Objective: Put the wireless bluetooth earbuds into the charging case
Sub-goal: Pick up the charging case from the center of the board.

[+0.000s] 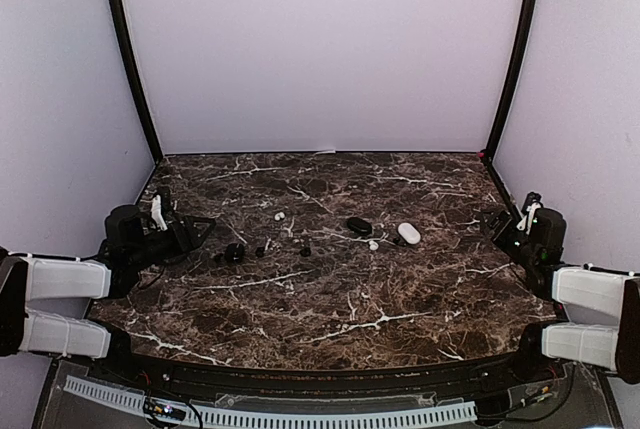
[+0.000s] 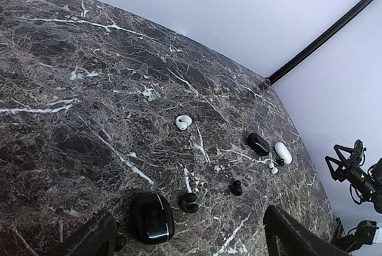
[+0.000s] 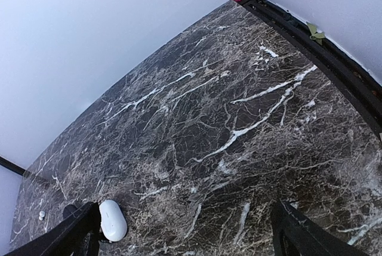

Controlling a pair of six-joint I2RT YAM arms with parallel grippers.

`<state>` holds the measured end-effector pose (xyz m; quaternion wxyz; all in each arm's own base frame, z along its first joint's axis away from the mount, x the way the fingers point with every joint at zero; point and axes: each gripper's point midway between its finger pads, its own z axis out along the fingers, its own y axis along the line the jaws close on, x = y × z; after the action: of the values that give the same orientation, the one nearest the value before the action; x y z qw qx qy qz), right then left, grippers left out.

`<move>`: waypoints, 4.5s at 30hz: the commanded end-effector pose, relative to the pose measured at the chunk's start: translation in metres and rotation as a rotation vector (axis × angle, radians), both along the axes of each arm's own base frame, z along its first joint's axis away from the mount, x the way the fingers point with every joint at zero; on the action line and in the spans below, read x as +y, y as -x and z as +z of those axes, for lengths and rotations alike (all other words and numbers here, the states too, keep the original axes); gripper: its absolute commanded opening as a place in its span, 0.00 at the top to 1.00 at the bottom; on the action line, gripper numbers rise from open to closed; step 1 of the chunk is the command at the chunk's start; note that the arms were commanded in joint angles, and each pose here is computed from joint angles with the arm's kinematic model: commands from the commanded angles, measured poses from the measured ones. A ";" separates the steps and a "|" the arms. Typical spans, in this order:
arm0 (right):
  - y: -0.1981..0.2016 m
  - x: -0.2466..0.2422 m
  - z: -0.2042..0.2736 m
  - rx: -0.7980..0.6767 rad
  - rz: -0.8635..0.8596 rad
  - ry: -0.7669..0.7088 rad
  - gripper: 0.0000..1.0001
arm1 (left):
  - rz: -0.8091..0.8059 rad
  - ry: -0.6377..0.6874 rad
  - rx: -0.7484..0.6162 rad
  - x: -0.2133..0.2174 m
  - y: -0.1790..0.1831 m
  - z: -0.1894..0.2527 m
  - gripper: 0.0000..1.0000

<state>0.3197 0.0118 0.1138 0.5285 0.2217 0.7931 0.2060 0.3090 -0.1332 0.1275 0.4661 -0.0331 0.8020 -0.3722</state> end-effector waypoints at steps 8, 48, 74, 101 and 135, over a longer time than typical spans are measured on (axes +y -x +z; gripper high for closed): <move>0.001 -0.001 -0.001 0.012 -0.037 -0.072 0.01 | -0.113 0.041 -0.070 -0.019 0.004 0.018 0.01; -0.018 0.160 0.015 -0.079 0.460 0.410 0.09 | -0.009 -0.348 0.168 -0.027 -0.001 -0.032 0.03; -0.014 0.153 0.029 -0.105 0.430 0.418 0.11 | -0.179 -0.295 0.527 -0.064 0.008 -0.079 0.05; -0.011 0.162 0.028 -0.123 0.487 0.411 0.13 | 0.012 -0.670 0.482 -0.037 0.002 -0.086 0.08; -0.013 0.161 0.026 -0.107 0.482 0.420 0.14 | 0.484 -0.955 0.654 0.038 -0.009 -0.062 0.13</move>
<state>0.3292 0.1701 0.1268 0.5238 -0.0948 0.8301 0.1662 0.3473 -0.1991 0.0784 0.2672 -0.1013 0.9535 -0.0960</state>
